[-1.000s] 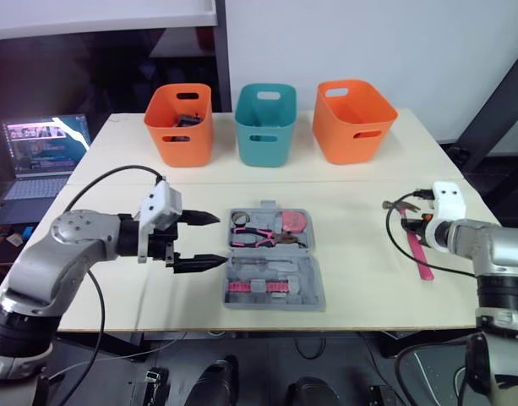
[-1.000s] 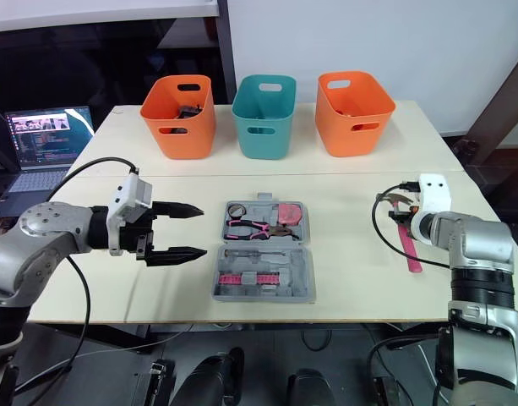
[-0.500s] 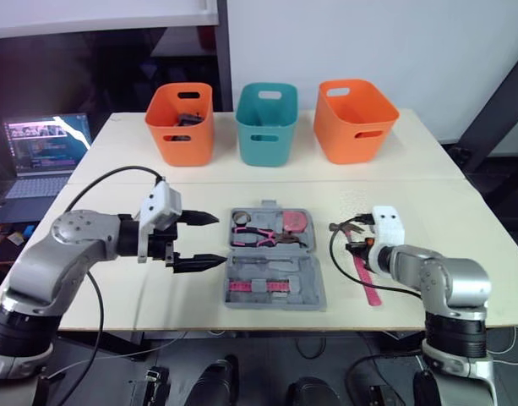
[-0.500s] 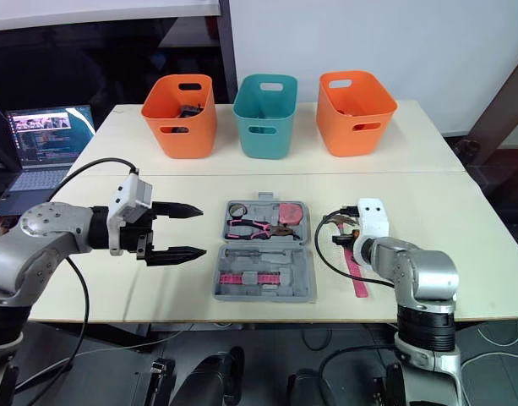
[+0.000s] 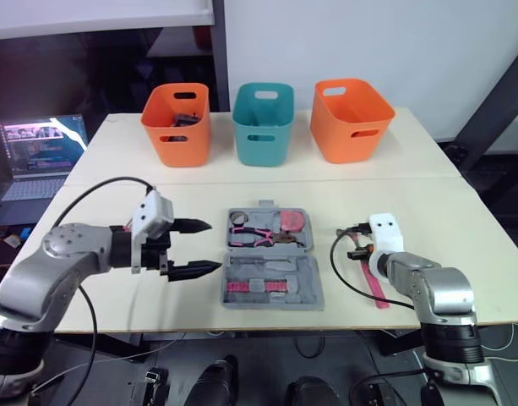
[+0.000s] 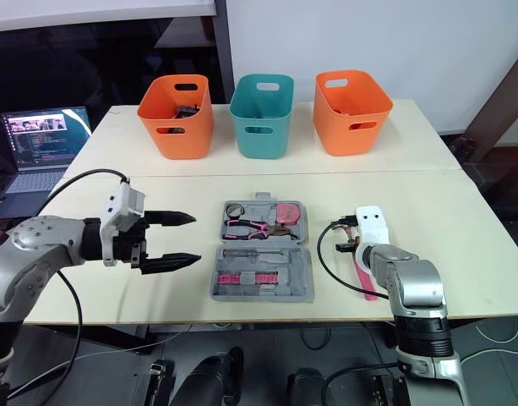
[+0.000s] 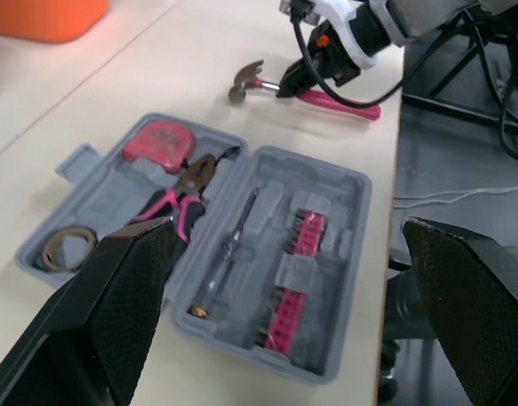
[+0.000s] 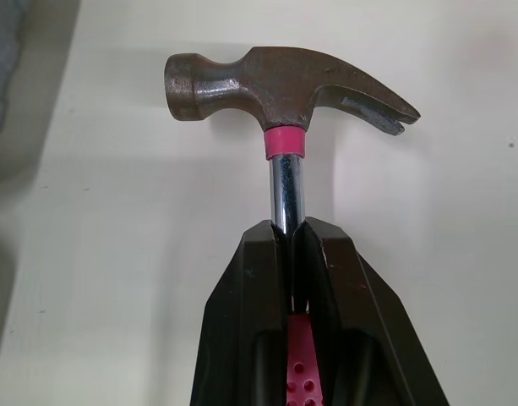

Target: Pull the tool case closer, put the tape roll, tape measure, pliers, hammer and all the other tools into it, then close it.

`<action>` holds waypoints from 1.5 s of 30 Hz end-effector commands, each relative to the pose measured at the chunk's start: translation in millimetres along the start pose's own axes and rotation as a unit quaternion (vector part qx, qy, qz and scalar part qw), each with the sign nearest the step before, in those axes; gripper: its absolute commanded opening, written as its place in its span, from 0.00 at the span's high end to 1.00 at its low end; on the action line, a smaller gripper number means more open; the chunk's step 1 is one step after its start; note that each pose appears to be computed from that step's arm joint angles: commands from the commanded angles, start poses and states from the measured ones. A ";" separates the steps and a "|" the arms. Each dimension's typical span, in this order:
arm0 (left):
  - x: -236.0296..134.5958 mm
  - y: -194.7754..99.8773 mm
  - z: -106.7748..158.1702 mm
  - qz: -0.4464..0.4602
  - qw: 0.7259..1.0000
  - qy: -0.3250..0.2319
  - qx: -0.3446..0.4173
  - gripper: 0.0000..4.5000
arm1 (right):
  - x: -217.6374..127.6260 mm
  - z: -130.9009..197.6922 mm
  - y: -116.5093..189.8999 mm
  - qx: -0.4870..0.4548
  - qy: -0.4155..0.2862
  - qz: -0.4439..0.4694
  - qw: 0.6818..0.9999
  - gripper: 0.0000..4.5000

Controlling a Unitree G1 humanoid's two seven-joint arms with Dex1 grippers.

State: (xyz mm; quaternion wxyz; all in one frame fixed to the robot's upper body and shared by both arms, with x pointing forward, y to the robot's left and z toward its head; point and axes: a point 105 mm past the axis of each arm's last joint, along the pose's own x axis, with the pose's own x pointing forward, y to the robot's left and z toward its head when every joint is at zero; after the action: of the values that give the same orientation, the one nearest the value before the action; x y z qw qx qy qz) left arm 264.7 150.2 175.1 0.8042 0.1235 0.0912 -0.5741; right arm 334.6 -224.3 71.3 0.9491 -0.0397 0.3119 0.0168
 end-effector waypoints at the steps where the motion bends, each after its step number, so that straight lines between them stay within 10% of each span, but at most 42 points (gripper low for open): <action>1: -9.4 2.6 9.9 0.010 1.000 -0.010 0.028 0.00 | -6.6 16.5 1.1 0.005 -0.032 0.010 0.999 0.61; 6: -8.5 5.8 11.4 0.012 0.999 -0.014 0.031 0.00 | -18.0 27.4 -1.6 0.007 -0.040 0.021 0.999 0.04; 17: -0.8 8.6 17.7 0.005 0.999 -0.027 0.045 0.00 | -47.6 44.7 -8.3 -0.257 -0.020 0.141 0.956 0.02; 24: 0.9 11.7 17.4 0.005 0.998 -0.027 0.049 0.00 | -47.3 32.9 -28.6 -0.714 0.037 0.174 0.677 0.02; 31: 2.2 14.0 18.6 0.006 0.998 -0.031 0.052 0.00 | -10.5 31.4 -25.5 -0.885 0.042 0.197 0.419 0.02; 42: -2.3 12.0 15.9 0.021 0.998 -0.025 0.048 0.00 | 26.5 26.6 19.5 -0.936 -0.005 0.241 0.258 0.02; 45: -3.0 11.8 15.0 0.024 0.998 -0.023 0.047 0.00 | 33.2 16.5 30.3 -0.932 -0.010 0.257 0.255 0.20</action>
State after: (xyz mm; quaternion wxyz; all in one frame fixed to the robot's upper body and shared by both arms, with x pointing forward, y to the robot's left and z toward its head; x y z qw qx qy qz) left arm 277.0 149.7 180.3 0.8108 0.1300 0.0592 -0.5677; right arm 373.2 -204.5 74.4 0.2041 -0.8231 0.0862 0.5228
